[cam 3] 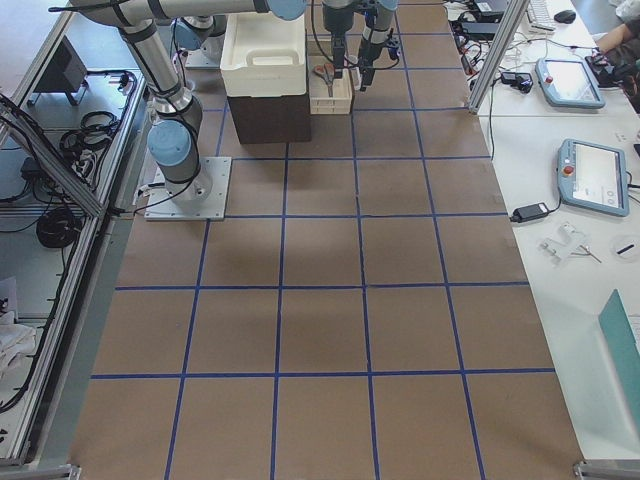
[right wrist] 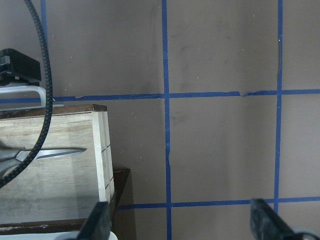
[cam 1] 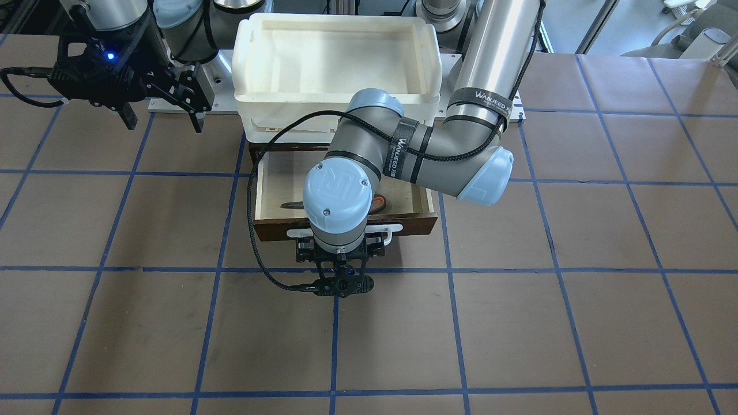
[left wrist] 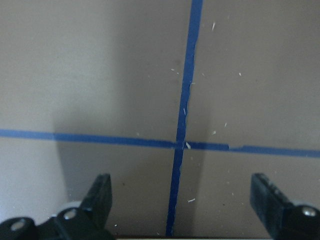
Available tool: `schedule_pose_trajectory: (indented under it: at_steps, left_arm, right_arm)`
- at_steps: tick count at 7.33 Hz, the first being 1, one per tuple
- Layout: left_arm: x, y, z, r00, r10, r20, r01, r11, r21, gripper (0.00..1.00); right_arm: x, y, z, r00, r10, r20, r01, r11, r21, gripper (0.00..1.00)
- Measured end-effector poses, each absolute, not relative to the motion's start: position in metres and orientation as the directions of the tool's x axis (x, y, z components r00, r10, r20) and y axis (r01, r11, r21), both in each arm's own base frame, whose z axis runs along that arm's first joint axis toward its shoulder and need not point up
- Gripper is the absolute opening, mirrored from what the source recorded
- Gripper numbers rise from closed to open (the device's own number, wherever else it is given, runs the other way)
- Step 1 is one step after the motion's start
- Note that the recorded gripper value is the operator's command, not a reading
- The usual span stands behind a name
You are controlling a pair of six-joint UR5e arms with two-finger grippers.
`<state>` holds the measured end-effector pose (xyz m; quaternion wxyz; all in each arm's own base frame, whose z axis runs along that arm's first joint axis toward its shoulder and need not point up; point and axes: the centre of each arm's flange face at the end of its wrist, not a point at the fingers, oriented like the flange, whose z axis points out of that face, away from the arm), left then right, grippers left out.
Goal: Put scissors in drawer and close it
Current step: 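Push the drawer front with the left gripper to slide it shut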
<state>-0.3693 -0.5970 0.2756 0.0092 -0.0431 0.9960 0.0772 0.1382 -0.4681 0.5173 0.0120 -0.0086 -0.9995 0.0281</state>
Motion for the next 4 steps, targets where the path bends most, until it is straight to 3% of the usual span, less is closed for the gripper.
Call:
schedule_pose_trajectory:
  at_steps: [4]
  left_arm:
    - [-0.365,-0.568,0.268,-0.996,-0.074,-0.045,-0.082,0.977,0.199,1.00]
  right_arm:
    - [0.137,-0.468,0.517,-0.999,0.019,0.037,0.017,0.998,-0.055,1.00]
